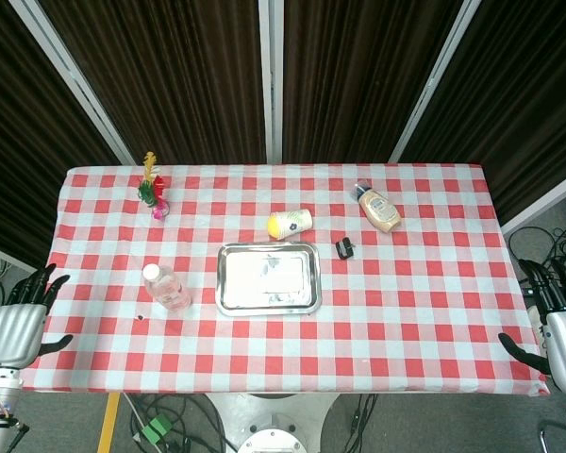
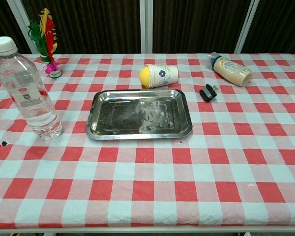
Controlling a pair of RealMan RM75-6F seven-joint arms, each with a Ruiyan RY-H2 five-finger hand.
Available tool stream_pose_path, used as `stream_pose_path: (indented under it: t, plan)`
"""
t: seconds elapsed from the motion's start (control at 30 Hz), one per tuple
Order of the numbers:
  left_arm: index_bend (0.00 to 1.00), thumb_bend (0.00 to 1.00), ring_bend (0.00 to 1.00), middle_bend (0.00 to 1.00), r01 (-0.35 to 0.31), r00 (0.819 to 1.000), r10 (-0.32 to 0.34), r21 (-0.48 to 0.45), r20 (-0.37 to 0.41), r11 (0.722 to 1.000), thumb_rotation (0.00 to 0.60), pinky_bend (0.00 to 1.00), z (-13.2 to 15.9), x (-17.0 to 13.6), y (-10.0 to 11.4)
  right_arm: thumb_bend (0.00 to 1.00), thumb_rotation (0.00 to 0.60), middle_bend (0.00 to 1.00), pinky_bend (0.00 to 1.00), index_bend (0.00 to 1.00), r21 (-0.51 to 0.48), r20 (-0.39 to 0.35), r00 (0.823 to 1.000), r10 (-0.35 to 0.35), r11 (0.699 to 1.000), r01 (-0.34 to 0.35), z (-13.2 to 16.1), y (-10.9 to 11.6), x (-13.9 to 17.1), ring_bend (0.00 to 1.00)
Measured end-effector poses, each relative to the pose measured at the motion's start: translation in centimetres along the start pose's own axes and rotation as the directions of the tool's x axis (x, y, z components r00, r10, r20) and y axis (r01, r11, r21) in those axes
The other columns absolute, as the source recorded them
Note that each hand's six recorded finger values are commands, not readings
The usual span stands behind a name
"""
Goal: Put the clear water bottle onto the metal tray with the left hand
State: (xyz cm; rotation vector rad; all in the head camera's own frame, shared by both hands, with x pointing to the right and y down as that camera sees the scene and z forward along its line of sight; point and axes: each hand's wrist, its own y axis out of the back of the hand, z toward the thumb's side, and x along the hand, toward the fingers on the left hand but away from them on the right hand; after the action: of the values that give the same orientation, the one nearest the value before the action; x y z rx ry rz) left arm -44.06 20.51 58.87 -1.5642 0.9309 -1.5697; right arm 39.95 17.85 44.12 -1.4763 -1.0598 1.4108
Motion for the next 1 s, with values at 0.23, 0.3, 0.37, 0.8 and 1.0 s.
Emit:
stream_pose_path:
  t: [0.23,0.3,0.37,0.8,1.0]
  plan:
    - [0.18,0.07,0.03,0.11,-0.018,1.000,0.017,-0.095,-0.014,0.995,0.600,0.14,0.7,0.3,0.5,0.08,0.600,0.11,0.00,0.06,-0.007,-0.004,1.000,0.007,1.000,-0.007,0.0,-0.2,0.0,0.00]
    - [0.18,0.08,0.03,0.11,-0.017,1.000,0.015,-0.122,-0.019,0.992,0.600,0.14,0.8,0.4,0.5,0.08,0.600,0.10,0.00,0.06,-0.011,-0.009,1.000,0.008,1.000,-0.008,0.1,-0.2,0.0,0.00]
    - [0.18,0.08,0.03,0.11,-0.019,1.000,0.015,-0.153,-0.025,0.988,0.600,0.14,0.9,0.6,0.6,0.08,0.600,0.10,0.00,0.06,-0.014,-0.015,1.000,0.003,1.000,-0.004,0.2,-0.1,0.0,0.00]
    - [0.14,0.08,0.04,0.11,-0.034,0.984,-0.110,-0.745,-0.143,0.666,0.600,0.14,0.9,1.3,-1.9,0.08,0.600,0.04,0.00,0.06,-0.049,-0.061,0.997,-0.050,0.998,0.047,0.6,0.1,-0.4,0.00]
    - [0.13,0.07,0.04,0.12,-0.001,0.979,-0.180,-0.876,-0.100,0.483,0.600,0.15,3.9,2.4,-5.0,0.08,0.600,0.04,0.00,0.06,-0.046,-0.066,0.997,-0.042,0.998,0.039,0.6,-0.2,-0.4,0.00]
